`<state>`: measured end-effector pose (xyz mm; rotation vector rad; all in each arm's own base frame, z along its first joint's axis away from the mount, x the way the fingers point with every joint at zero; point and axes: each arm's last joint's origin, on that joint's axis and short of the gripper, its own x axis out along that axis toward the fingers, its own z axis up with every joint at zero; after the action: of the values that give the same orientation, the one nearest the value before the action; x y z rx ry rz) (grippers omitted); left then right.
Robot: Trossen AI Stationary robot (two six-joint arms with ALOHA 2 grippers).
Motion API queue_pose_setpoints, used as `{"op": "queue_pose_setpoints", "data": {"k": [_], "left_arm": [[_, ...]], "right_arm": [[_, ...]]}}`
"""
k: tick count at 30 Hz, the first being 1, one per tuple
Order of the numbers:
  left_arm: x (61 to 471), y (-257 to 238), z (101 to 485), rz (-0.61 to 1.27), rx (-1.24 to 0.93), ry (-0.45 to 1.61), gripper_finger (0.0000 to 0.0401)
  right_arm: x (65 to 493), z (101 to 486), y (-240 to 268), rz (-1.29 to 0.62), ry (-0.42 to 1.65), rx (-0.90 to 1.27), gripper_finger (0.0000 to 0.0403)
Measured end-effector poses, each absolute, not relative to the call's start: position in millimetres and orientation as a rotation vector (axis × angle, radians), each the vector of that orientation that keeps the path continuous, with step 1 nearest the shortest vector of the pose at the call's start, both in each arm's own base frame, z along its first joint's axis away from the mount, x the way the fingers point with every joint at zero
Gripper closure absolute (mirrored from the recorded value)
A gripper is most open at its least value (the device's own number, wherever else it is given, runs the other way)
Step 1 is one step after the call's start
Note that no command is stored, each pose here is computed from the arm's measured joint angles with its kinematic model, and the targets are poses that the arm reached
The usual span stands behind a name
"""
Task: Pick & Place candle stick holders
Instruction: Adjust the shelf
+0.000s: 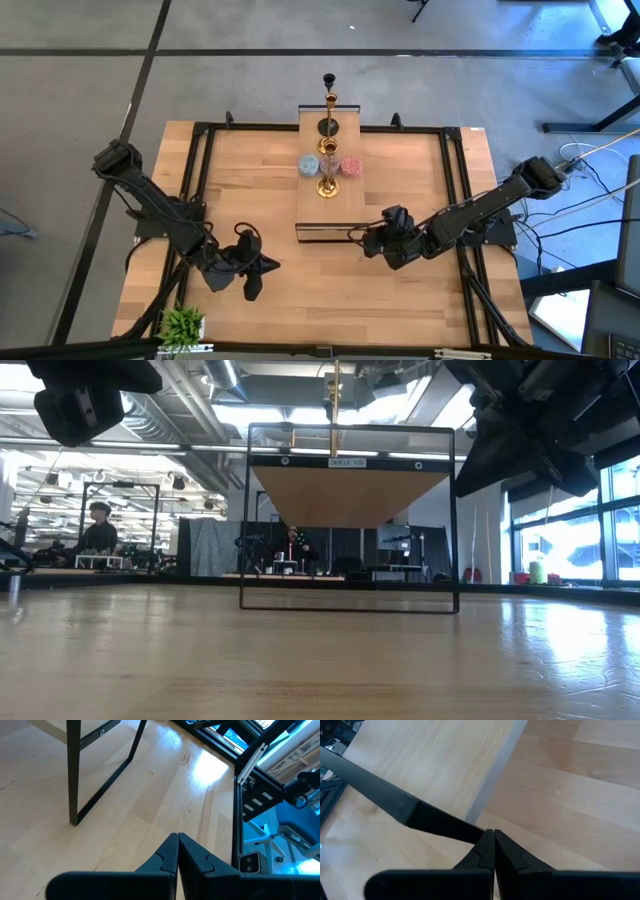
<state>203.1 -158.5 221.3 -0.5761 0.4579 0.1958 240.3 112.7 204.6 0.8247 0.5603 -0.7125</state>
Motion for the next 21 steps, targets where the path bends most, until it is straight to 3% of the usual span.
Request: {"op": "queue_pose_setpoints", "data": {"k": [21], "left_arm": [[203, -159, 222, 0.179, -0.575, 0.464, 0.04]], "right_arm": [[243, 219, 118, -0.695, 0.539, 0.775, 0.0403]]}}
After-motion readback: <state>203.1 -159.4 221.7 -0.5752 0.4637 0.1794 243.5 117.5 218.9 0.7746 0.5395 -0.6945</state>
